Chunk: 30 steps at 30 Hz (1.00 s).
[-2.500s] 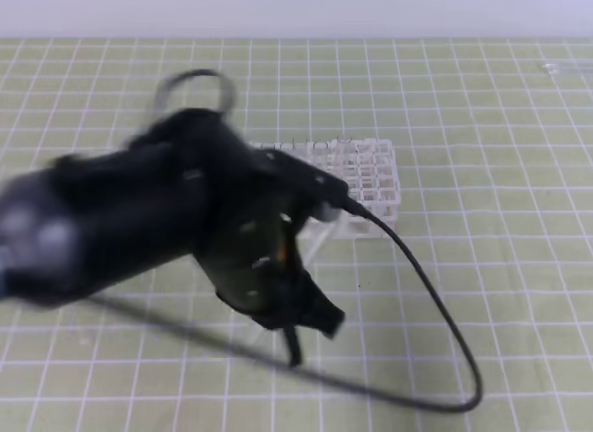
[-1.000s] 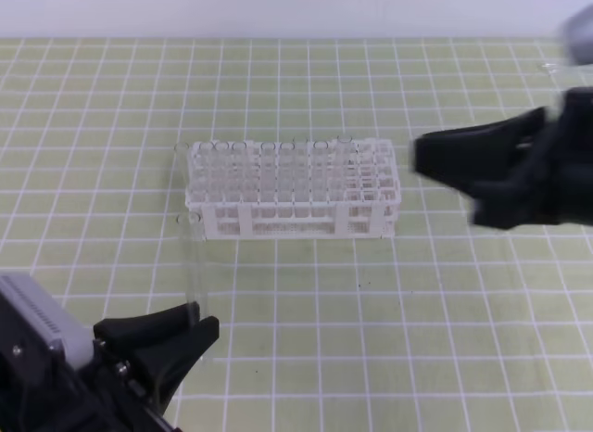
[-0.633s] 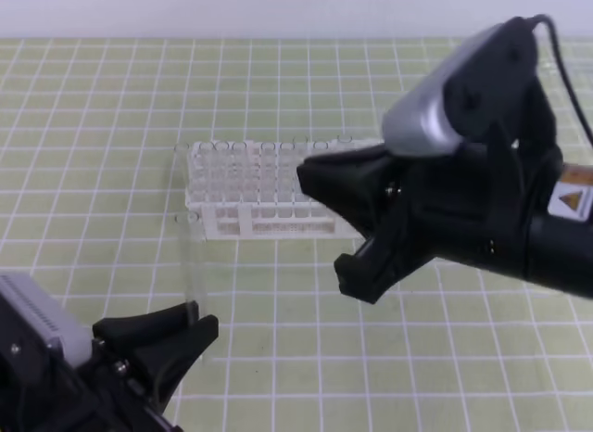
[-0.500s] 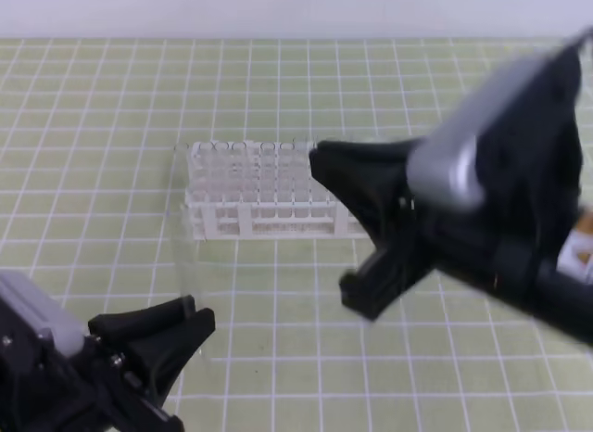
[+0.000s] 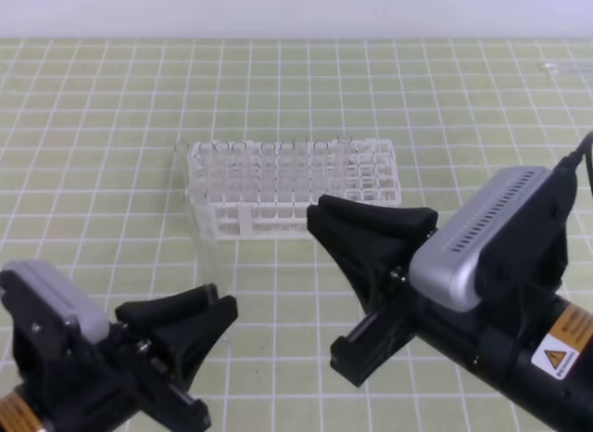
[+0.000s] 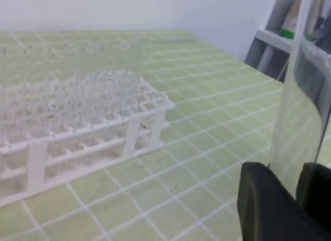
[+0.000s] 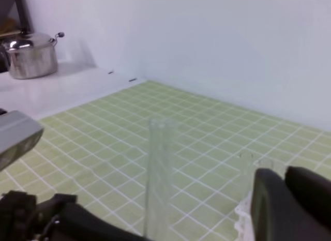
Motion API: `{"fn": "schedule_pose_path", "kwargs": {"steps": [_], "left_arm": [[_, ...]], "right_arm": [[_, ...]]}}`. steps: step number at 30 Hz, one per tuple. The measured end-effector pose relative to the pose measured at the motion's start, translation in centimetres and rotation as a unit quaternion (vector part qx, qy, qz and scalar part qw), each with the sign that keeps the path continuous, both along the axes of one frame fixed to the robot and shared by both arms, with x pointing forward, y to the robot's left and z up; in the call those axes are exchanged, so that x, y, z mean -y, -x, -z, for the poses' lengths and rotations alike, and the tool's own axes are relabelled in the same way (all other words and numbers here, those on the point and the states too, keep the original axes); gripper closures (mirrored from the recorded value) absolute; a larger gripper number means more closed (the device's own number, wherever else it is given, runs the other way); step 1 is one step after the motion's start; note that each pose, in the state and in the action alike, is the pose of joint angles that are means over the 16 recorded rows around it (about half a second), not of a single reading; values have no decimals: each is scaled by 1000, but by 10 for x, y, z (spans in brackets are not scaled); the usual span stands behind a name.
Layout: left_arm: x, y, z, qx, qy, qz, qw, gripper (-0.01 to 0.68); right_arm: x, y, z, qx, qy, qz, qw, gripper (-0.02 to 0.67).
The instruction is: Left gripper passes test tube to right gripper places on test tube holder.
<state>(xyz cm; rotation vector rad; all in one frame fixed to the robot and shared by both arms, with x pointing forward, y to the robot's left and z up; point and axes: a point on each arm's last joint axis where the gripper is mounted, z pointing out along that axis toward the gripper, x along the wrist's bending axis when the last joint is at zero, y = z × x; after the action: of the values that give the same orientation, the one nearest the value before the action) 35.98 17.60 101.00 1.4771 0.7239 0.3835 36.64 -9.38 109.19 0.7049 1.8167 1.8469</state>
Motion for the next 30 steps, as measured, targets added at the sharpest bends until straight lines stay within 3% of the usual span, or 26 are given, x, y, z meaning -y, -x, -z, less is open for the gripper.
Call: {"fn": "schedule_pose_path", "kwargs": {"steps": [11, 15, 30], "left_arm": [[14, -8, 9, 14, 12, 27, 999, 656], [15, -8, 11, 14, 7, 32, 999, 644], [17, -6, 13, 23, -12, 48, 998, 613]], "right_arm": [[-13, 0, -8, 3, -9, -23, 1000, 331], [-18, -1, -7, 0, -6, -29, 1000, 266], [-30, -6, 6, -20, -3, -31, 999, 229]]}}
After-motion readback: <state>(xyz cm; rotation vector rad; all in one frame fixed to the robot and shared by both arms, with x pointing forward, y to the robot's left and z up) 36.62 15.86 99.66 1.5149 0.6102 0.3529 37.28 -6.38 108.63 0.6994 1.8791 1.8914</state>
